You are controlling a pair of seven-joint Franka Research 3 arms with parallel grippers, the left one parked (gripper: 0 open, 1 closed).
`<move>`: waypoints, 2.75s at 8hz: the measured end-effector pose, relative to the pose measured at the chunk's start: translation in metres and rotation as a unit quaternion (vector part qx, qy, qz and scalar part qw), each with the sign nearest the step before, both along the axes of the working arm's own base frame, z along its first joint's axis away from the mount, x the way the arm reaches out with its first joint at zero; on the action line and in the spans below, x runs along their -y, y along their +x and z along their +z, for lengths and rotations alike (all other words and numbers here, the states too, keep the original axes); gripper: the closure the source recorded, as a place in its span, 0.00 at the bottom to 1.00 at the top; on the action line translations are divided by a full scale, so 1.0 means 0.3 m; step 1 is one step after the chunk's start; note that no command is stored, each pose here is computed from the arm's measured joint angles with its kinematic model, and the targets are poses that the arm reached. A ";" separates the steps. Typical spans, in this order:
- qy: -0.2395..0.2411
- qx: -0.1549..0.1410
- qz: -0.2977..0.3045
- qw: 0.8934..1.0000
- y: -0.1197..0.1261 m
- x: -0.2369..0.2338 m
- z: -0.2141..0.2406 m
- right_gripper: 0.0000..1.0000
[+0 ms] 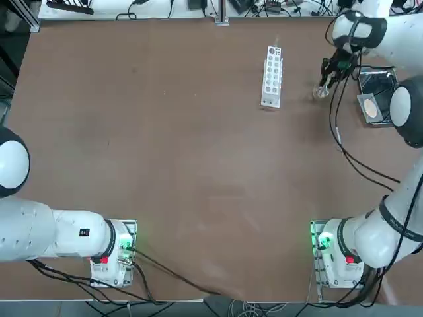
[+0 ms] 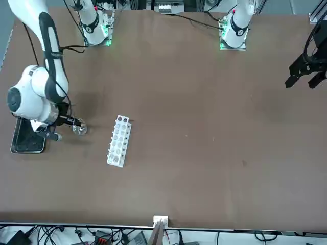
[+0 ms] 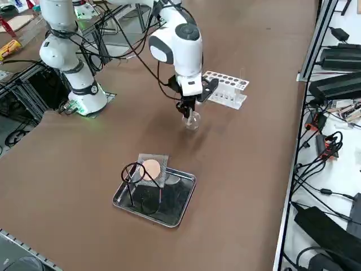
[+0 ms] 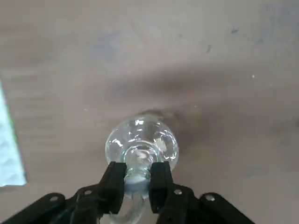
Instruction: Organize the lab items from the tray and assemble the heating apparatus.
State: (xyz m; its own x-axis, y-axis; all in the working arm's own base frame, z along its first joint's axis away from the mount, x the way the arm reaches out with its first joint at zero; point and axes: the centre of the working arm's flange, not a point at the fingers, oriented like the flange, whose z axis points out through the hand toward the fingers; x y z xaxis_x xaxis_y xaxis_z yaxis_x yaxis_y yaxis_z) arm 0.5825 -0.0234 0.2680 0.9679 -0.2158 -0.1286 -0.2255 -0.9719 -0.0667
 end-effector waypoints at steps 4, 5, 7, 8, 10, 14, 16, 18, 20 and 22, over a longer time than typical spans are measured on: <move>-0.002 -0.002 -0.004 1.000 -0.015 0.015 -0.020 0.59; -0.002 0.001 -0.004 1.000 -0.006 0.014 -0.008 0.56; 0.005 -0.006 -0.002 1.000 0.029 0.020 0.064 0.22; 0.009 -0.013 -0.005 1.000 0.054 0.062 0.152 0.02; -0.013 -0.015 0.004 1.000 0.059 0.216 0.331 0.01; -0.056 0.003 -0.036 0.998 -0.028 0.598 0.410 0.17; -0.050 0.030 -0.095 0.994 -0.085 0.776 0.410 0.22; -0.035 0.062 -0.153 0.986 -0.148 0.896 0.371 0.25; -0.032 0.093 -0.203 0.974 -0.218 0.966 0.287 0.29; -0.006 0.111 -0.245 0.963 -0.296 1.051 0.251 0.30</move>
